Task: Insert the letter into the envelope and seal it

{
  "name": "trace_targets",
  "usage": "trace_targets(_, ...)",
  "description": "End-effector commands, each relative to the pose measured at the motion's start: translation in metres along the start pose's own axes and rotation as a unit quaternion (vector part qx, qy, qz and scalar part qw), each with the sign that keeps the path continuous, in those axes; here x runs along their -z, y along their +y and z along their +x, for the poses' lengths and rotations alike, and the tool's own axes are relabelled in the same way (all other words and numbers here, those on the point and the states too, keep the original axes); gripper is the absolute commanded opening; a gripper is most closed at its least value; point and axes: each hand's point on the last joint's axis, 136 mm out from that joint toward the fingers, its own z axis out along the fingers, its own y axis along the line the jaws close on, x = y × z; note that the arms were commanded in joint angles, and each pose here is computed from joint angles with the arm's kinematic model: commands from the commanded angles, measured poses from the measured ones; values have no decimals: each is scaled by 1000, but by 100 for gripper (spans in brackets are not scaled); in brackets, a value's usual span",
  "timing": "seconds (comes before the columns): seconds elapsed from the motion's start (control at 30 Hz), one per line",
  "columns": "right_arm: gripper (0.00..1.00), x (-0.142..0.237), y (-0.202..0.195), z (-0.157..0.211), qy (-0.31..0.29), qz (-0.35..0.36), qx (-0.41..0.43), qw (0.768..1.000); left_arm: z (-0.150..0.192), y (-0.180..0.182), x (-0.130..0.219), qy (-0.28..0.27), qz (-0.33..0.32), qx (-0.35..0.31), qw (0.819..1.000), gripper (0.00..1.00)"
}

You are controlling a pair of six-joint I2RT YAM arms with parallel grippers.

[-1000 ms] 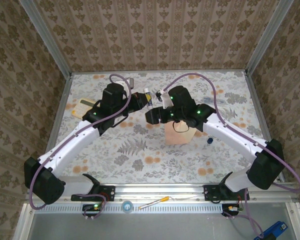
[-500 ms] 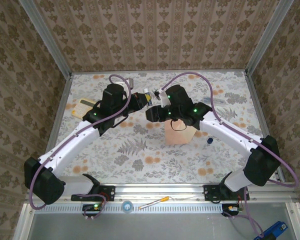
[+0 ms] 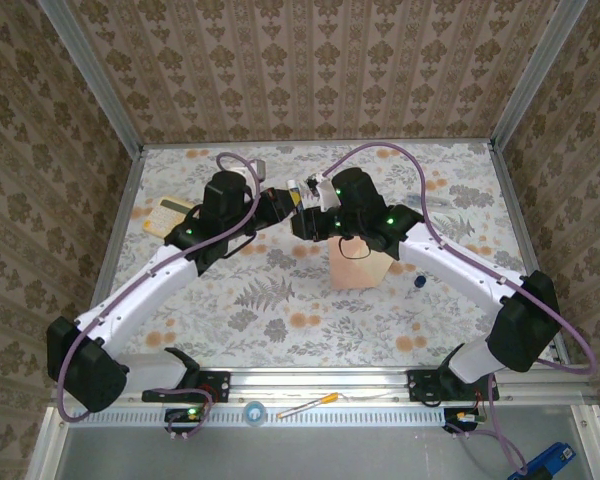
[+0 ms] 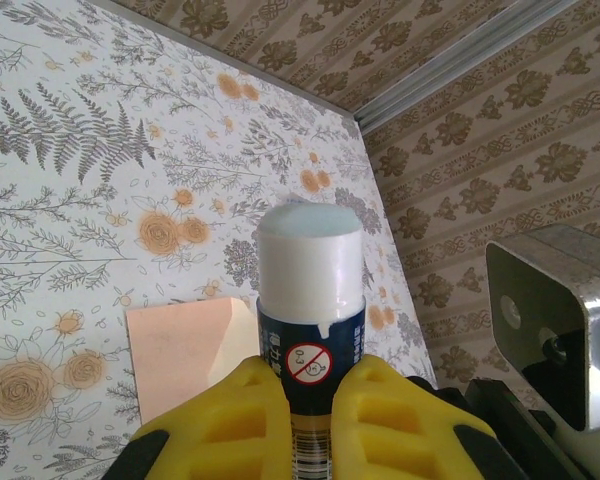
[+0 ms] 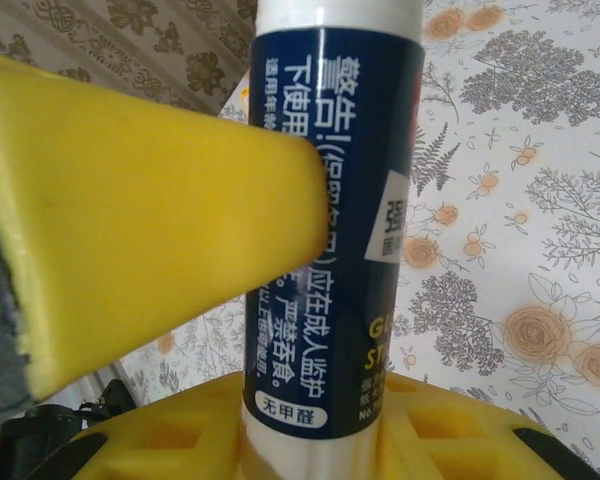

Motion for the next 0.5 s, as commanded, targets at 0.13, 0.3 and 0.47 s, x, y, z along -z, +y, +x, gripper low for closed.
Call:
trace_targets(0.13,37,5,5,-1,-6,-23,-1,1000,-9,-21,11,-17,32,-8,999,8)
trace_targets(0.3,37,6,-1,6,-4,-20,-6,1000,-12,-21,11,-18,30,-11,999,8)
trace_targets(0.47,36,8,-4,7,-5,-20,-12,1000,-14,-22,10,-18,31,-11,999,8)
